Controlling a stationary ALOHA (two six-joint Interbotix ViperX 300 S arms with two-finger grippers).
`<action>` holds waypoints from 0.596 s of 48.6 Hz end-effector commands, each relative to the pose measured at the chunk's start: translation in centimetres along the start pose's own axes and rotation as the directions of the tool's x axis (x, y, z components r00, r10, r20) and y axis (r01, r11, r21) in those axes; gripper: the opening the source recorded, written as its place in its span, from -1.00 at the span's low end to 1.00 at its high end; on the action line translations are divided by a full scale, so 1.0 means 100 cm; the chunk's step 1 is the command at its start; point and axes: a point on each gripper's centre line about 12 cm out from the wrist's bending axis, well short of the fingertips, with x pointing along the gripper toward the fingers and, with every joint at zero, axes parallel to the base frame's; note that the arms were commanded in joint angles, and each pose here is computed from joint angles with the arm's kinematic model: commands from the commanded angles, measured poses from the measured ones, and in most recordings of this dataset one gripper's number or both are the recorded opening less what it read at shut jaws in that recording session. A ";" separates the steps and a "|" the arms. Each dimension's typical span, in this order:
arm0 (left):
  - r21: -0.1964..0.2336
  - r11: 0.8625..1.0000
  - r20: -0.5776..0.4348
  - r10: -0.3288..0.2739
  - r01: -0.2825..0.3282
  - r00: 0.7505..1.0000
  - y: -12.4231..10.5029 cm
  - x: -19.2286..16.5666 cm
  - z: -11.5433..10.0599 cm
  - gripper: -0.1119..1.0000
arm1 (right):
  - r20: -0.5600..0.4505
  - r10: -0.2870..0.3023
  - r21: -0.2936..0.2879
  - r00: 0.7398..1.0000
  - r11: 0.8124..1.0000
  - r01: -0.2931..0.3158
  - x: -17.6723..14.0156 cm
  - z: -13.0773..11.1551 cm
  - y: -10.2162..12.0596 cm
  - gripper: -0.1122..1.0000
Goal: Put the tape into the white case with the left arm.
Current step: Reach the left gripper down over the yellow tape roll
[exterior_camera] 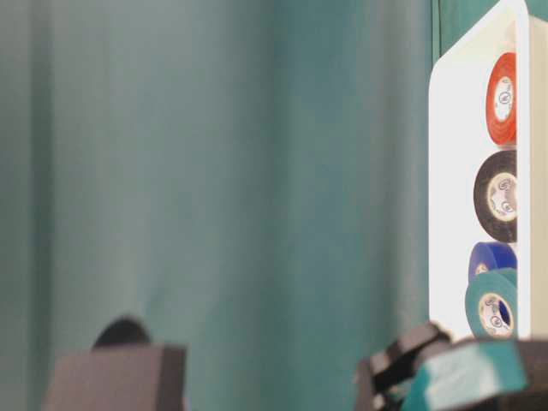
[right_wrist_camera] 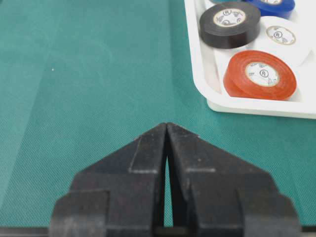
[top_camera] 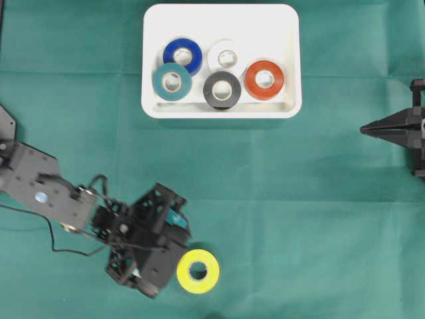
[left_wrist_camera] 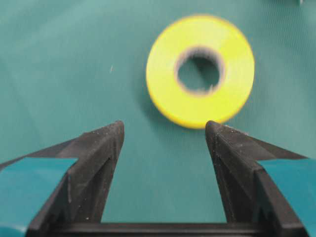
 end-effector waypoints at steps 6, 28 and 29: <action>0.001 1.000 0.053 0.006 -0.006 0.999 0.004 0.010 0.030 0.41 | 0.011 0.000 0.000 1.000 1.000 0.000 0.001 0.004 0.000 -0.97; -0.009 1.000 0.014 0.019 -0.019 1.000 0.015 0.033 0.024 0.41 | 0.012 0.001 0.000 1.000 1.000 -0.001 0.001 0.005 0.000 -0.97; -0.009 1.000 0.012 0.020 -0.020 1.000 0.016 0.034 0.023 0.41 | 0.009 0.000 0.002 1.000 1.000 0.000 0.001 0.004 0.000 -0.97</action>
